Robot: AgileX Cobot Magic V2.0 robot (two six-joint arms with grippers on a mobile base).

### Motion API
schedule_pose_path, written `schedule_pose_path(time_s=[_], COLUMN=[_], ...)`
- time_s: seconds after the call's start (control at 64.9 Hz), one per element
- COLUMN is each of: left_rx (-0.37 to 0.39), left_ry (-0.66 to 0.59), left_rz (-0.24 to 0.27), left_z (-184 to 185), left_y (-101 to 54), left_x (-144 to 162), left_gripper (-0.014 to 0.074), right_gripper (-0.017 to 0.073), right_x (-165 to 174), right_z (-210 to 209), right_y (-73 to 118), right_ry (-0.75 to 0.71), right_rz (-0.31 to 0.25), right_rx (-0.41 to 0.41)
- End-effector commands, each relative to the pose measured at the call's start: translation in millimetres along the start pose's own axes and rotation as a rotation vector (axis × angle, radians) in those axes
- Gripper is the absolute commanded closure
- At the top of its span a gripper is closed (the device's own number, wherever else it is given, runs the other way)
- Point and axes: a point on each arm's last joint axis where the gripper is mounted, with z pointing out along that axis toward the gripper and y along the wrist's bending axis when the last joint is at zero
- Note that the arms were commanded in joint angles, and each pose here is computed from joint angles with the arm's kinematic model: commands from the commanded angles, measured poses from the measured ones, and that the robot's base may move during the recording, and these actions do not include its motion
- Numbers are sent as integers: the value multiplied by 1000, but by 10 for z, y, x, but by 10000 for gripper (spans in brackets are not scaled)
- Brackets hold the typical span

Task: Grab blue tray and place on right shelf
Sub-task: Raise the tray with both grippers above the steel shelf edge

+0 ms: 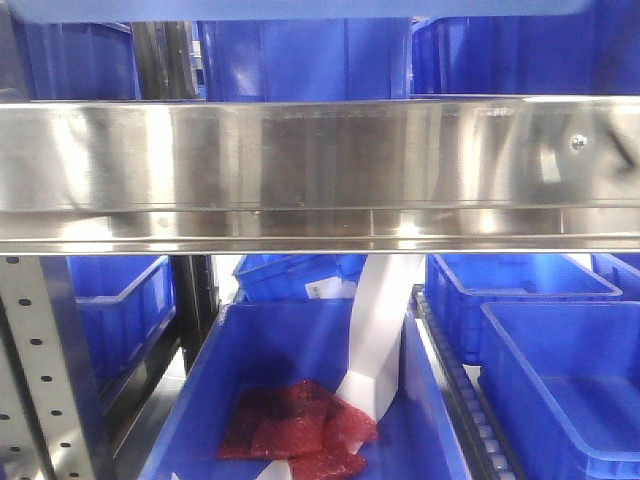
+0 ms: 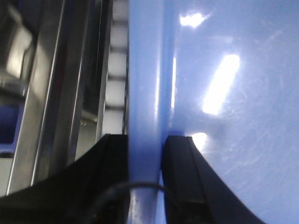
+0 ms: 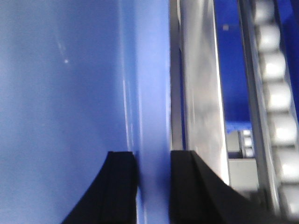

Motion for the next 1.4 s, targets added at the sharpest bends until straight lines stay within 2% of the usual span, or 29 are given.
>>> schedule_pose_path(time_s=[0.0,0.046,0.2,0.401,0.647,0.724,0.801,0.955,1.033,1.11,1.202,1.387], left_rx=[214,221,260,217,117,108,89,18,-27,-64,-98,-74], left_ry=[-120,-130,-115,-39,-22,2,12,-6,2,6,2,25], left_rz=[-60,-77,-84,-83,-42,-40,-34,-5,10,21,29,-45], left_z=[-113,-39,276,553,610,632,643,665,672,670,669,688], left_y=[-167,-136,-107,-77,6,11,26,88,128,162,199,370], left_x=[-253,-343,-503,-486,-470,-450,-441,-458,-451,-448,-455,-489], left_gripper=[521,521,521,521,515,508,441,199,116,101,101,101], right_gripper=[295,295,295,295,293,292,267,86,0,-38,-42,-42], right_x=[-100,-144,-201,-248,-259,-254,-252,-250,-252,-262,-283,-343], right_z=[-185,-88,162,422,539,579,632,733,758,760,765,787], right_y=[211,245,306,360,375,378,384,396,395,379,337,136], right_ry=[-45,-46,-37,-47,-46,-38,-31,-22,-22,-34,-41,-19], right_rz=[25,19,13,14,12,12,12,11,9,-1,1,41], right_rx=[-182,-181,-176,-179,-173,-169,-166,-161,-156,-138,-123,-84])
